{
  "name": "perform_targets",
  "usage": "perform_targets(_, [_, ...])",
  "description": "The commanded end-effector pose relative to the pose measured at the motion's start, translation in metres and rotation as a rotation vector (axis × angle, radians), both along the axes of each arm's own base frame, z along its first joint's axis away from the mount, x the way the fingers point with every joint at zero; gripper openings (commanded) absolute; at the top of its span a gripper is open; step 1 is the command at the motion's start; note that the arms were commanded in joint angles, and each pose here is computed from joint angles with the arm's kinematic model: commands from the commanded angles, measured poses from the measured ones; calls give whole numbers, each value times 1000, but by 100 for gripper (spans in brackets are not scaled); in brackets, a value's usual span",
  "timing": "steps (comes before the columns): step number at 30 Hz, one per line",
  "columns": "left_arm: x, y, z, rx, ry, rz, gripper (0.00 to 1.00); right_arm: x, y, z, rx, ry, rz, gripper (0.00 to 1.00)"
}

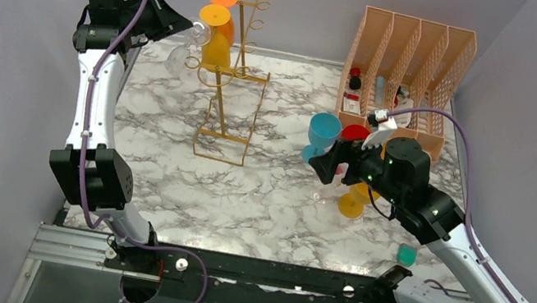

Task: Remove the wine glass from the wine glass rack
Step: Pick up the wine glass from the wine rack.

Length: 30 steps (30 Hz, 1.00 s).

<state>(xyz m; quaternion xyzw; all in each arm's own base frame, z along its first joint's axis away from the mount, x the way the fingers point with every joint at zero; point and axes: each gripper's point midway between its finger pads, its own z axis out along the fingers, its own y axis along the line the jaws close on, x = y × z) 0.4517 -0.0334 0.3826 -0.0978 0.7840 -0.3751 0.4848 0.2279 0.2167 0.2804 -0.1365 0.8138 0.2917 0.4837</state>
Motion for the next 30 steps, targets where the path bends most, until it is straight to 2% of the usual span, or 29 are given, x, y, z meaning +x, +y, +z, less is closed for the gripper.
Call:
perform_targets(1, [3,4,30,17,-87,37,0,-5,0,2,10,13,8,100])
perform_targets(25, [-16,30,51,45,-190,228,0,-7,0,3,20,15,13,100])
perform_targets(30, [-31,46,48,83,-195,346,0,-8,1,4,23,14,18,100])
